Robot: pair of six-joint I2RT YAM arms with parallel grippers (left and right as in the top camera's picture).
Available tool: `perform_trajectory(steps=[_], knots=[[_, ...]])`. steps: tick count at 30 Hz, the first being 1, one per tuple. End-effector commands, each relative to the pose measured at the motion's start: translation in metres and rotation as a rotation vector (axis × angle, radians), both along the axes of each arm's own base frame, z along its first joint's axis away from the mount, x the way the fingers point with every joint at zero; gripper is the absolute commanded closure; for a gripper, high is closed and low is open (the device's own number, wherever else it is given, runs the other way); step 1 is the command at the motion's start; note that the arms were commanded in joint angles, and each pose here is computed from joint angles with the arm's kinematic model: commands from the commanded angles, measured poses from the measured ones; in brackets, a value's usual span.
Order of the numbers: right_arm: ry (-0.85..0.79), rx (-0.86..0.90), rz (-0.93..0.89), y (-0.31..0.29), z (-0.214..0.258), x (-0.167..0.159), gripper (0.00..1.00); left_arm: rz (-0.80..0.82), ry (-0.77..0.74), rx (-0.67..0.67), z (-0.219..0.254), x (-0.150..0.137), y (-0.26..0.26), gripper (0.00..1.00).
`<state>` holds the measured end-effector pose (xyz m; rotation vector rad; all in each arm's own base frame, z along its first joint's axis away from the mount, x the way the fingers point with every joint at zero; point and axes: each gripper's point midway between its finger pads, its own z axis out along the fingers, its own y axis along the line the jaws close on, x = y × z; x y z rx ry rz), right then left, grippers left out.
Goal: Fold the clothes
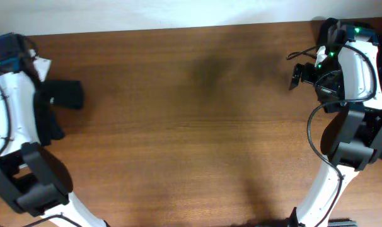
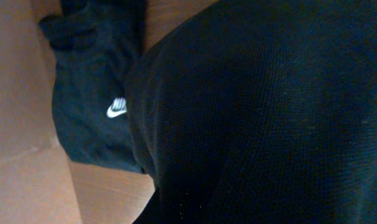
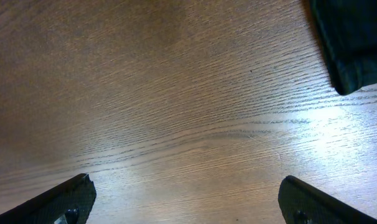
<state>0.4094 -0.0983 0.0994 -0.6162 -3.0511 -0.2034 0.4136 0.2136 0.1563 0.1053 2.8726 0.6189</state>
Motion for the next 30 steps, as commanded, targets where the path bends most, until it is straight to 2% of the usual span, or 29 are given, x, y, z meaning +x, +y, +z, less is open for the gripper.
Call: perform_trajectory(steps=[1, 12, 14, 17, 21, 24, 26, 30], knots=[[-0.034, -0.016, -0.004, -0.002, 0.013, 0.002, 0.01, 0.014, -0.109, -0.042, 0.028, 0.002, 0.004, 1.00], [-0.033, -0.015, -0.004, -0.002, 0.013, 0.002, 0.01, 0.010, -0.126, -0.123, 0.016, 0.006, 0.004, 1.00], [-0.034, -0.016, -0.004, -0.002, 0.013, 0.002, 0.01, 0.063, -0.145, -0.146, 0.011, 0.006, 0.008, 1.00], [-0.034, -0.016, -0.004, -0.002, 0.013, 0.002, 0.02, 0.255, -0.225, -0.194, 0.007, 0.004, 0.027, 1.00], [-0.034, -0.016, -0.004, -0.002, 0.013, 0.002, 0.01, 0.317, -0.306, -0.386, 0.004, 0.002, 0.031, 1.00], [-0.034, -0.016, -0.004, -0.002, 0.013, 0.002, 0.01, 0.445, -0.379, -0.509, 0.006, -0.007, 0.045, 1.00], [-0.033, -0.015, -0.004, -0.002, 0.013, 0.002, 0.01, 0.518, -0.432, -0.625, 0.009, -0.012, 0.051, 1.00], [-0.034, -0.016, -0.004, -0.002, 0.013, 0.002, 0.01, 0.562, -0.525, -0.905, 0.023, -0.013, 0.047, 1.00]])
